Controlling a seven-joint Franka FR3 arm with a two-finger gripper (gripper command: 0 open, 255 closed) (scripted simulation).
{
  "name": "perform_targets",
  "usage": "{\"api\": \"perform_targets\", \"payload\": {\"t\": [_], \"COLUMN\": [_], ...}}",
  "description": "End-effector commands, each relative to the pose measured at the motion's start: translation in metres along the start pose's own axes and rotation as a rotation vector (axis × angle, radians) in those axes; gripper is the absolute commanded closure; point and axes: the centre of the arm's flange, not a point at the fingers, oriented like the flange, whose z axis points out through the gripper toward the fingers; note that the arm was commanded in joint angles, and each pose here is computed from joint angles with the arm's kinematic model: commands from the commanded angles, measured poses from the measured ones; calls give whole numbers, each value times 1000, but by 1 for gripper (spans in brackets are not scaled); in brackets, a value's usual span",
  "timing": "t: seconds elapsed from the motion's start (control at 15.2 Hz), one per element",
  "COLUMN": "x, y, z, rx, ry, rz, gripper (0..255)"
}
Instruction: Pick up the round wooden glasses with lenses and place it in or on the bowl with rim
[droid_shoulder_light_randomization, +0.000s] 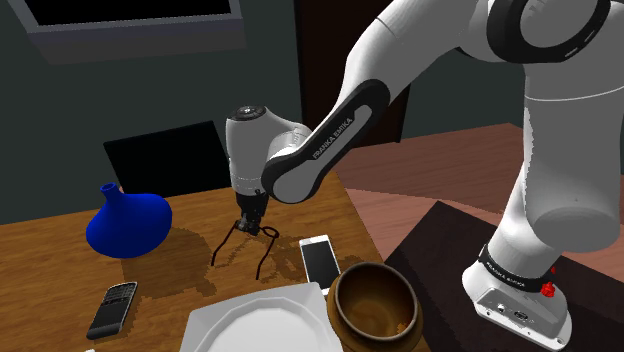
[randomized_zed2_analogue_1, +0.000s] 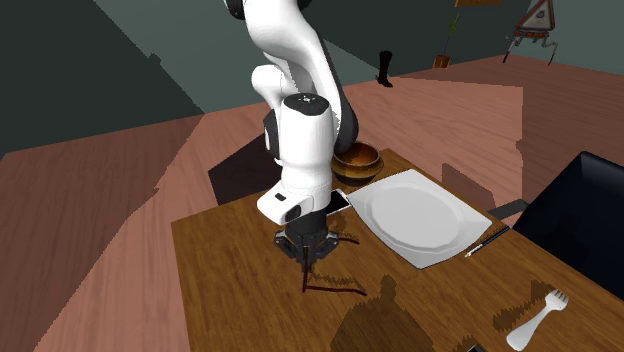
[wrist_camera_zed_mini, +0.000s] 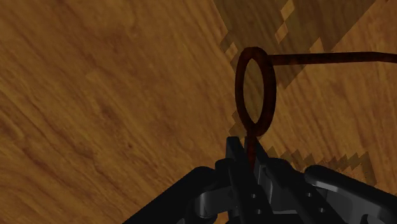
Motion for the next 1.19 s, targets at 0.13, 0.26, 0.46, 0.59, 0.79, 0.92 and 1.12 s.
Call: {"api": "perform_targets", "payload": {"t": [0.13,0.26,0.46,0.59,0.79,0.92,1.12], "x": [0,0,3,4,7,9,11], "y": [0,0,0,0,0,0,0], "z": [0,0,-15,-26,-42,-52,-68], "rx": [0,0,0,0,0,0,0], "ry": [0,0,0,0,0,0,0], "rz": [0,0,0,0,0,0,0], "gripper": [255,255,255,255,255,255,255]}}
